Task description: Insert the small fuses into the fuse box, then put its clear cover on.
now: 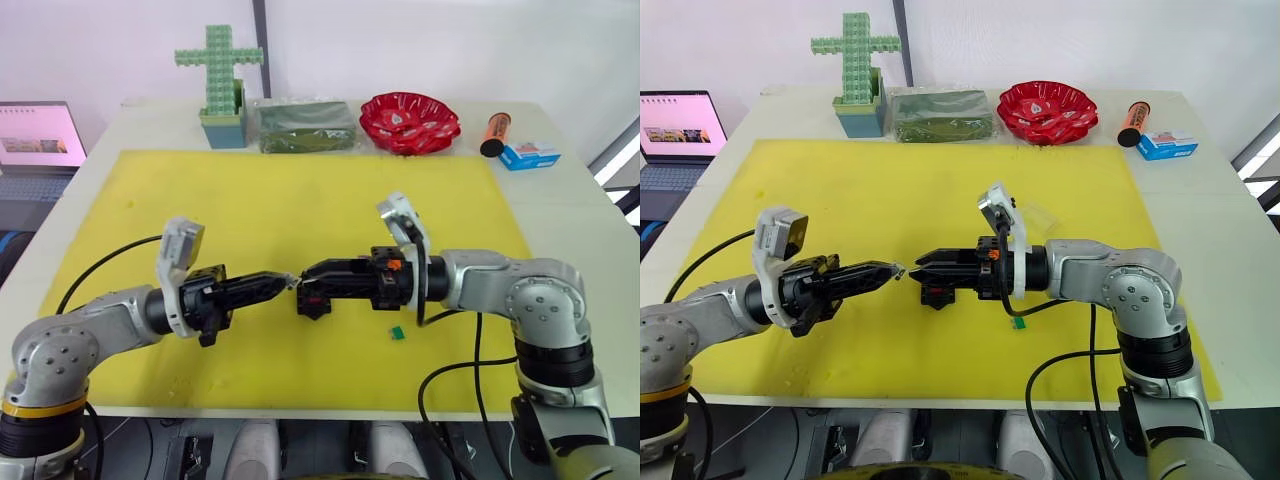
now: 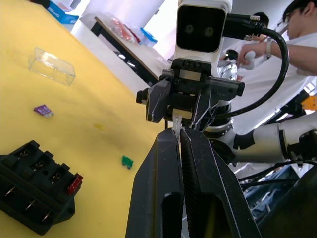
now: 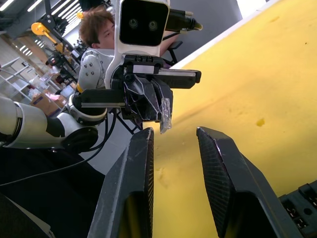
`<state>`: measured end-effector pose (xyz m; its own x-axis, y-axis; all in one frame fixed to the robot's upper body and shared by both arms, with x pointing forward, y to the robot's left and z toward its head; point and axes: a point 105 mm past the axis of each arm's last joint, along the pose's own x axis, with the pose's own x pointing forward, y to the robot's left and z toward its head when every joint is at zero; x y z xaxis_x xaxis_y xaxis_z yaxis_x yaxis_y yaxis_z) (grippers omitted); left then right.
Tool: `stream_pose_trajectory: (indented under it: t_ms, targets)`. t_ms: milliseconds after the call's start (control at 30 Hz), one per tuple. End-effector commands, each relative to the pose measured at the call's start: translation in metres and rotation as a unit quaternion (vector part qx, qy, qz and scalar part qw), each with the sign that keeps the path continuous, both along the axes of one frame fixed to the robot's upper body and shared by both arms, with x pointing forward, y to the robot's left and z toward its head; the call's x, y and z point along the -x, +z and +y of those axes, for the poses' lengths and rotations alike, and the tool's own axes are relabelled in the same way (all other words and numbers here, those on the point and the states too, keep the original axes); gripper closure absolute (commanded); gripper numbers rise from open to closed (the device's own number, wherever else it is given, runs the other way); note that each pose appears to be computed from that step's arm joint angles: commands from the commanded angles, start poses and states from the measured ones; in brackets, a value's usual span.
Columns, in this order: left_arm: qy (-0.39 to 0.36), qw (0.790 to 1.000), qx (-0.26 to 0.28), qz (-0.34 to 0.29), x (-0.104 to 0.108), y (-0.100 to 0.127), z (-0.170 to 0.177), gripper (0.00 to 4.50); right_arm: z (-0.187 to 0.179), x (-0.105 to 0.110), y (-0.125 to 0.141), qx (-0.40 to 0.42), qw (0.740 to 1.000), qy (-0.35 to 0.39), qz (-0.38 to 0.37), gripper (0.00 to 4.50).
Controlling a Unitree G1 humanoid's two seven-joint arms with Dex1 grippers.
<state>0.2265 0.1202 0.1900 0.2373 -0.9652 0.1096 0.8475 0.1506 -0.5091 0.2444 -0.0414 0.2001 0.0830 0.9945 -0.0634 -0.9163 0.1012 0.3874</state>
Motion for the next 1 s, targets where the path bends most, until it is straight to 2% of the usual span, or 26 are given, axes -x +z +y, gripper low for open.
stream_pose_trajectory:
  t_ms: [33,533,600,700,733,1000]
  targets:
    - [-0.012,1.0,0.005,-0.02,0.004,0.0078,-0.0037,4.5,0.0058,0.0091,0.007,-0.009,0.999,0.024,-0.02,3.09]
    - [-0.014,1.0,0.0,-0.015,0.0038,0.0055,-0.0034,4.5,0.0089,0.0103,0.0095,-0.024,0.999,0.026,-0.012,3.09]
    - [-0.016,1.0,0.001,-0.015,0.0044,0.0052,-0.0045,4.5,0.0097,0.0103,0.0096,-0.026,0.999,0.024,-0.011,3.43]
    - [-0.018,1.0,0.002,-0.014,0.0055,0.0052,-0.0059,4.5,0.0103,0.0106,0.0093,-0.029,0.999,0.022,-0.007,4.34]
    - [-0.019,1.0,0.002,-0.013,0.006,0.0051,-0.0062,4.5,0.0104,0.0109,0.0093,-0.03,0.999,0.022,-0.006,4.48]
    - [-0.02,1.0,-0.002,-0.012,0.0068,0.0039,-0.0072,4.5,0.0098,0.0113,0.0106,-0.034,0.999,0.02,0.0,4.48]
